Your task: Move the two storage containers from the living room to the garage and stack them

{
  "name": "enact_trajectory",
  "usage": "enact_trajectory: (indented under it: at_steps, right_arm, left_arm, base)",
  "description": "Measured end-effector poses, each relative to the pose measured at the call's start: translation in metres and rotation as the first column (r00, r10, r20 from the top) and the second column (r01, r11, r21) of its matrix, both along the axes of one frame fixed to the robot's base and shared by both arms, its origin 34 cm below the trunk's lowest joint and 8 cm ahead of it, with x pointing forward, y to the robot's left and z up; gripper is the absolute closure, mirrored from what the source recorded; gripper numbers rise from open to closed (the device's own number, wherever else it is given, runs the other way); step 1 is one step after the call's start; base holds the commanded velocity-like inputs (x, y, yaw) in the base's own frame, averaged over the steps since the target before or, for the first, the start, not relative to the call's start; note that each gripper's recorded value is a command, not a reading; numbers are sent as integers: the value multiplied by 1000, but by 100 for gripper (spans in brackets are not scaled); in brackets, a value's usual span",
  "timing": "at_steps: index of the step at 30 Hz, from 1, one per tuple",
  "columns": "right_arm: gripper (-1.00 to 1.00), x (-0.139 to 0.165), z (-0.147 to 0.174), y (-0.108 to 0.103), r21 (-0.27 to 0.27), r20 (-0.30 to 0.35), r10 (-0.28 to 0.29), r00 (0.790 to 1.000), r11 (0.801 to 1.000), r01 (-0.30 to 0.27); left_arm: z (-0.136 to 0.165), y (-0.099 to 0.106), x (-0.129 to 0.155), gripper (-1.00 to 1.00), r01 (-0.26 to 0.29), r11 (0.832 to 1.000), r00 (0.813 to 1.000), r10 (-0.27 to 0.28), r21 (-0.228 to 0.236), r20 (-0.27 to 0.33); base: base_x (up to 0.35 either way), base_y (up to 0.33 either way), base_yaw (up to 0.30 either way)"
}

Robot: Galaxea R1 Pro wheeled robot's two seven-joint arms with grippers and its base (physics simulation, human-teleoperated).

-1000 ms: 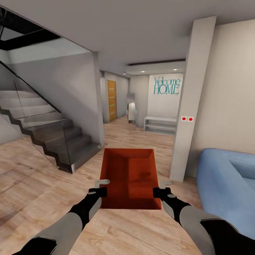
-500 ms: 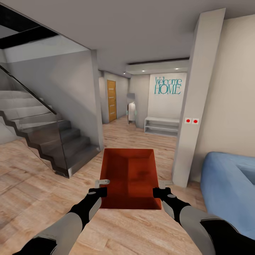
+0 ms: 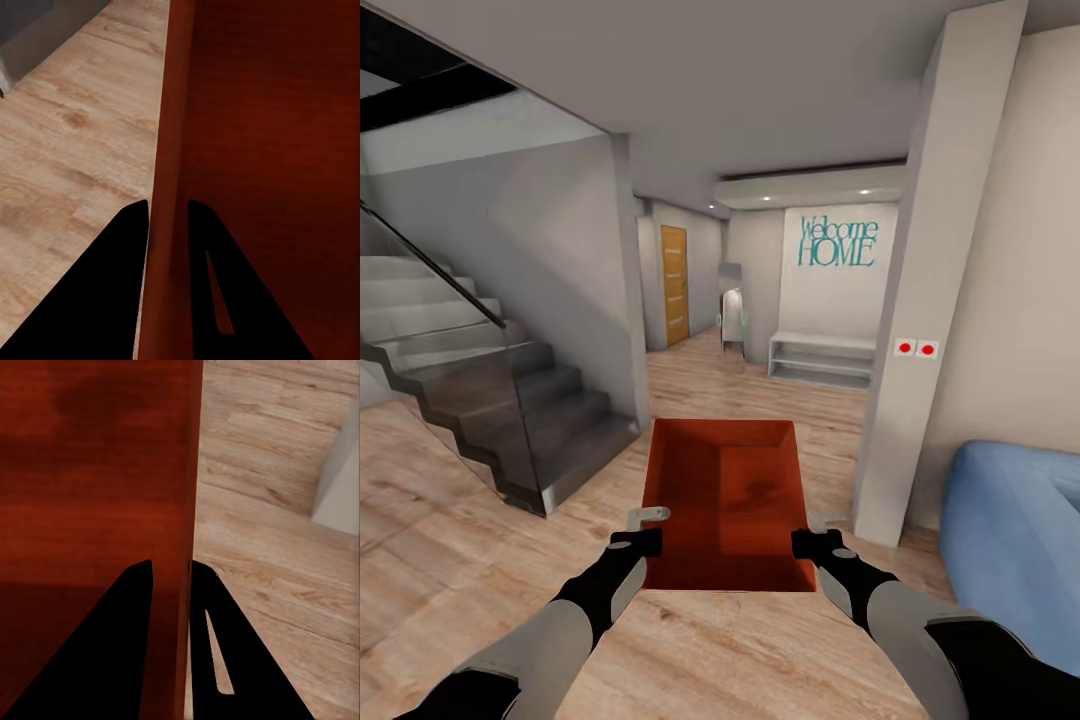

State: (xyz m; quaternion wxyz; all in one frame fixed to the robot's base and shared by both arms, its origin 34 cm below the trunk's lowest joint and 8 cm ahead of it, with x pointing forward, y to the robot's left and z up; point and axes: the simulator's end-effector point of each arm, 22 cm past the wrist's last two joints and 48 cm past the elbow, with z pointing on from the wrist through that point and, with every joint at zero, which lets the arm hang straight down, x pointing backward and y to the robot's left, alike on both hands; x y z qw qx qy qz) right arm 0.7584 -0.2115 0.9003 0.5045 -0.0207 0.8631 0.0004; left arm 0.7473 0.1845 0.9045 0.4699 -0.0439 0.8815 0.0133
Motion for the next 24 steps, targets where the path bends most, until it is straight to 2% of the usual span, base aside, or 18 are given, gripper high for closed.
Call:
enact_trajectory:
  at_steps: [24]
  right_arm:
    - [100, 0, 0, 0, 1, 0, 0, 1000, 1000, 0]
  left_arm:
    - [0, 0, 0, 100, 0, 1000, 1000, 0, 1, 0]
  base:
    - [322, 0, 0]
